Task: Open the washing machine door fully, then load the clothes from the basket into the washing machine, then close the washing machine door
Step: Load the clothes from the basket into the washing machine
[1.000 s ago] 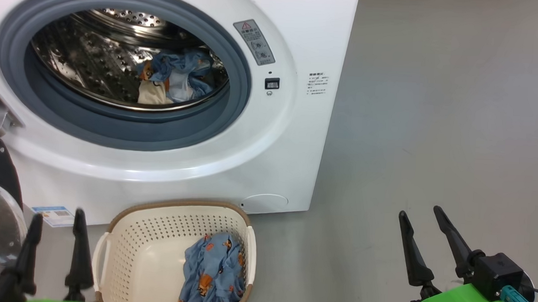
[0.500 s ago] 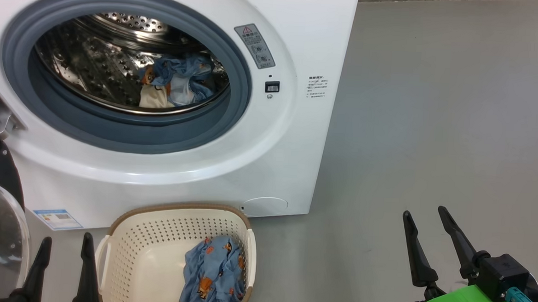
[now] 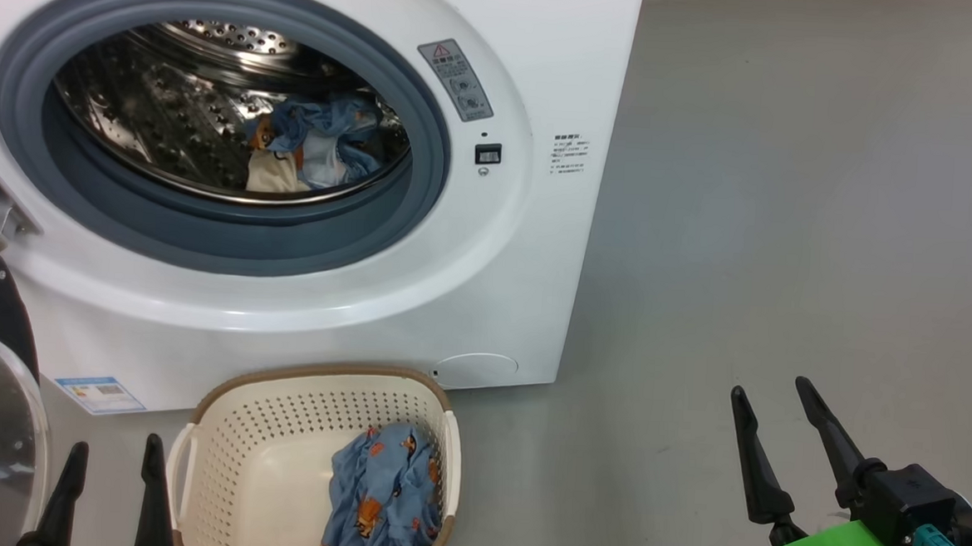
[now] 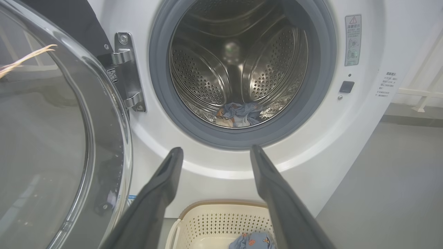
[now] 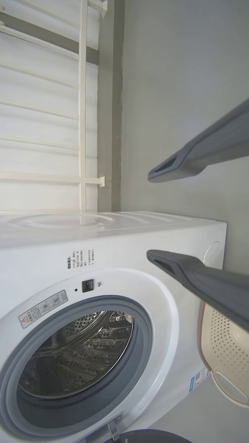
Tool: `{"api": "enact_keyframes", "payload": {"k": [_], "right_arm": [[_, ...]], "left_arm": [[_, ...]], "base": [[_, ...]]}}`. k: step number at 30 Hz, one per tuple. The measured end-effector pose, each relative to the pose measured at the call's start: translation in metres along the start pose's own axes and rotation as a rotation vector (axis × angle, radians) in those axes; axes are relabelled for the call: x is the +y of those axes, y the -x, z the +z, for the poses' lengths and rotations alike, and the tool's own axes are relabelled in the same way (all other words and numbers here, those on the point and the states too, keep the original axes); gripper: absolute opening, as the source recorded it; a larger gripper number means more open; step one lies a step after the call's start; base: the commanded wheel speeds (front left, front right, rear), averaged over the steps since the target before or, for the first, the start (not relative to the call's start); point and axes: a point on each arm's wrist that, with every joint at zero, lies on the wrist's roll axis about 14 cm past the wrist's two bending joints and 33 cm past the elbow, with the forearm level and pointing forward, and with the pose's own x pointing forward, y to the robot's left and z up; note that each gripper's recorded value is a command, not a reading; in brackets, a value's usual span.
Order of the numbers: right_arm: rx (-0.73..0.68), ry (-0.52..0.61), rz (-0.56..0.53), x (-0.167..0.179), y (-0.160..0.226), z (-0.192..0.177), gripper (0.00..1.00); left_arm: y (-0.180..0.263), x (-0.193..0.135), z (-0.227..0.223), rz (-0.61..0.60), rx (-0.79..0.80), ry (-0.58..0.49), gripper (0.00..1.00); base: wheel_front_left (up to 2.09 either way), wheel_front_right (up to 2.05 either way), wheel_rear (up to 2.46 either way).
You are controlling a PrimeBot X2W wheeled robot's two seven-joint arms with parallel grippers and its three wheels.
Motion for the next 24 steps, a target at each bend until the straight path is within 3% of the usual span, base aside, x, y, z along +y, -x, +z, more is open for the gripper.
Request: {"api": "enact_keyframes", "payload": {"k": [24], "right_arm": [[0.012,0.0,-0.004,-0.0014,0.0003,-0.0049,1.0]], "left_arm": [[0.0027,0.0049,-0.0037,0.023,0.008,0.003,1.0]], "base": [[0.0,0.0,0.0]]}}
